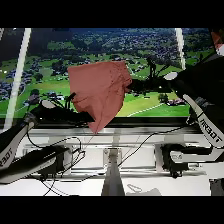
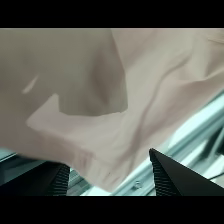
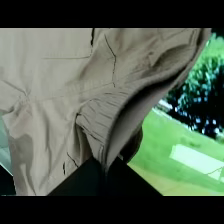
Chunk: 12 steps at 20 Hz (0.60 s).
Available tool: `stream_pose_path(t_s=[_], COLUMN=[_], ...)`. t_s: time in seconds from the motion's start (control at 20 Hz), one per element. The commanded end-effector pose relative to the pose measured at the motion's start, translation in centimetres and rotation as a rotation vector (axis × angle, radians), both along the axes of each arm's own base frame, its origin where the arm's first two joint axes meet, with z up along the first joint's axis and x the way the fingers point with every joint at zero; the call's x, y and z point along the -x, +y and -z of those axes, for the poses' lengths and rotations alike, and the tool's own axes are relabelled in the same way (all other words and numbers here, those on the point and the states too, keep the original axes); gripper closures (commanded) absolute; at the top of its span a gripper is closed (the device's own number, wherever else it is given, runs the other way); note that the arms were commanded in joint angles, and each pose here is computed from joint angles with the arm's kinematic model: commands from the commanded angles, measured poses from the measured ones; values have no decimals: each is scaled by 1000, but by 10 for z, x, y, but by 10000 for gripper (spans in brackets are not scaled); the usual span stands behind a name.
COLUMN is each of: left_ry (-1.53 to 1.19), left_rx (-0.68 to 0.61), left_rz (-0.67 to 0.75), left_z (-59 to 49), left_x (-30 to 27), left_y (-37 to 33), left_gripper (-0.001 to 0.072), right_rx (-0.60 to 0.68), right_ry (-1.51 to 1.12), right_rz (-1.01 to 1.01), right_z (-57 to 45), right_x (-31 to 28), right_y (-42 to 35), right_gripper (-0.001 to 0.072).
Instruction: Fold the clothes and pants, and hang the long-sleeved shirts on hangers.
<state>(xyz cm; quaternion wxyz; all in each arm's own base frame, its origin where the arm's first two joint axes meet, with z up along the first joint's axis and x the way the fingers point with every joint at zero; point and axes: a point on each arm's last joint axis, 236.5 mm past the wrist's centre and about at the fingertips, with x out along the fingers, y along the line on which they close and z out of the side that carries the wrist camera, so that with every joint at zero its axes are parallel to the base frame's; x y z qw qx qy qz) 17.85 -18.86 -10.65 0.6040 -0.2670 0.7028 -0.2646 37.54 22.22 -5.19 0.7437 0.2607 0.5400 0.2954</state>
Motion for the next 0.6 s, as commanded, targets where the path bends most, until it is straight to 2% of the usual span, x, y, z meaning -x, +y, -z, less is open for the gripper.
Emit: stream_pose_path(t_s=[0.0, 0.2, 0.25, 0.3, 0.45, 0.55], left_ry=[29, 17, 6, 2, -16, -64], left_rx=[42, 46, 47, 46, 48, 74], left_rz=[17, 110, 128, 128, 121, 138], left_z=[5, 7, 7, 8, 5, -7], left_x=[6, 21, 23, 22, 15, 0], left_y=[-16, -27, -28, -28, -28, -30], left_gripper=[124, 134, 256, 431, 694, 696], right_rx=[-1, -1, -1, -1, 23, 87], right_ry=[-7, -7, -7, -7, -29, -82], right_rz=[5, 5, 5, 5, -67, -178], right_z=[-1, -1, -1, -1, -8, -23], right_x=[-2, -2, -2, -2, 1, 1], right_y=[2, 2, 2, 2, 3, 0], right_gripper=[690, 690, 690, 689, 690, 690])
